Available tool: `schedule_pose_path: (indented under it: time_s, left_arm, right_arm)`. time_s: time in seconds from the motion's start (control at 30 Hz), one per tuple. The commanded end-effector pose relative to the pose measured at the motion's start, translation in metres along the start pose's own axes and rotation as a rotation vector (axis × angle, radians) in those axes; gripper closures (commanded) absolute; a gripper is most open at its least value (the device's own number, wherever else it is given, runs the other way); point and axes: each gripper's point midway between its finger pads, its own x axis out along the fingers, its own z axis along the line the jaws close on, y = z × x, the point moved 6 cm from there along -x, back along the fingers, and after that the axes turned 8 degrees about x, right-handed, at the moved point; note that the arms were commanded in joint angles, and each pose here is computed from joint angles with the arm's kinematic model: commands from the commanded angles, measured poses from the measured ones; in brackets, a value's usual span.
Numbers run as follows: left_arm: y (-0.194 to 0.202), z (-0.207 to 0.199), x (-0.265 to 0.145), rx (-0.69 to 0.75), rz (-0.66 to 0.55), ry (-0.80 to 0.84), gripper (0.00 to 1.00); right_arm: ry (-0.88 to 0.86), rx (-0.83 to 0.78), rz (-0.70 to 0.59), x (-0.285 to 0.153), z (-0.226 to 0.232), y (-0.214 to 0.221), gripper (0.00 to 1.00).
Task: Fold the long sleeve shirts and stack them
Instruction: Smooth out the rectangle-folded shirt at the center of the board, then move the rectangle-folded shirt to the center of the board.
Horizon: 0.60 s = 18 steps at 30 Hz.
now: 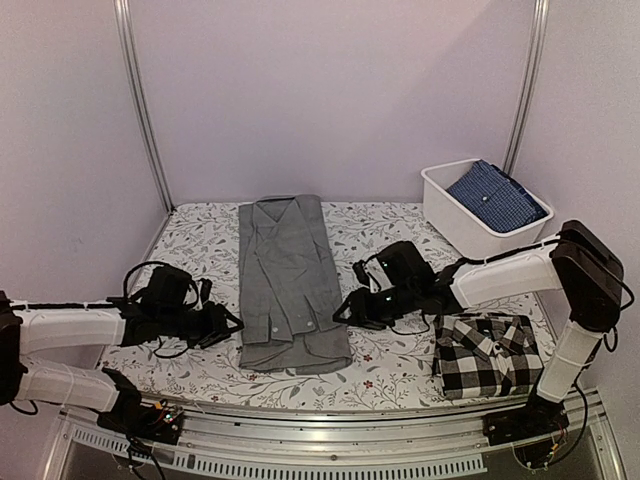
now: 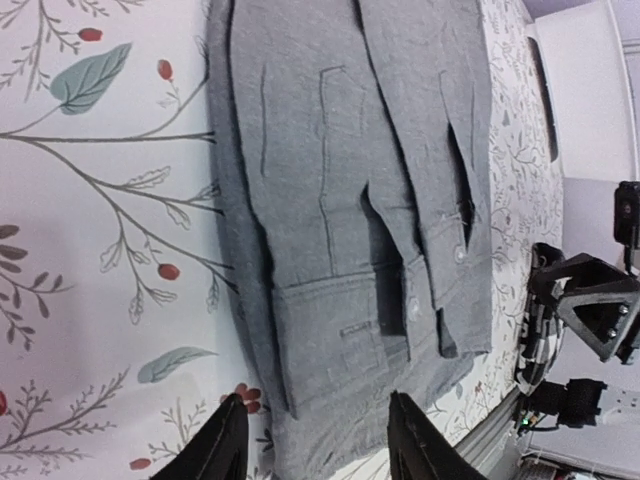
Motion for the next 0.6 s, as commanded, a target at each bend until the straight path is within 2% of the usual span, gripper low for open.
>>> schedule_pose_path:
  time_s: [0.0, 0.13, 0.27, 0.57]
  left_arm:
    - [-0.017, 0.006, 0.012, 0.024, 0.036, 0.005, 0.56]
    - [-0.026, 0.008, 0.025, 0.032, 0.062, 0.032, 0.59]
    - [-0.02, 0.014, 0.034, 0.019, 0.107, 0.029, 0.61]
    - [-0.007, 0.023, 0.039, -0.007, 0.16, 0.022, 0.72]
  right_arm:
    - [0.01, -0.009, 0.015, 0.005, -0.014, -0.022, 0.54]
    - [0.025, 0.013, 0.032, 0.016, -0.026, -0.029, 0.54]
    - [0.043, 0.024, 0.051, 0.023, -0.035, -0.029, 0.54]
    - [0.04, 0.056, 0.117, 0.038, -0.044, -0.02, 0.54]
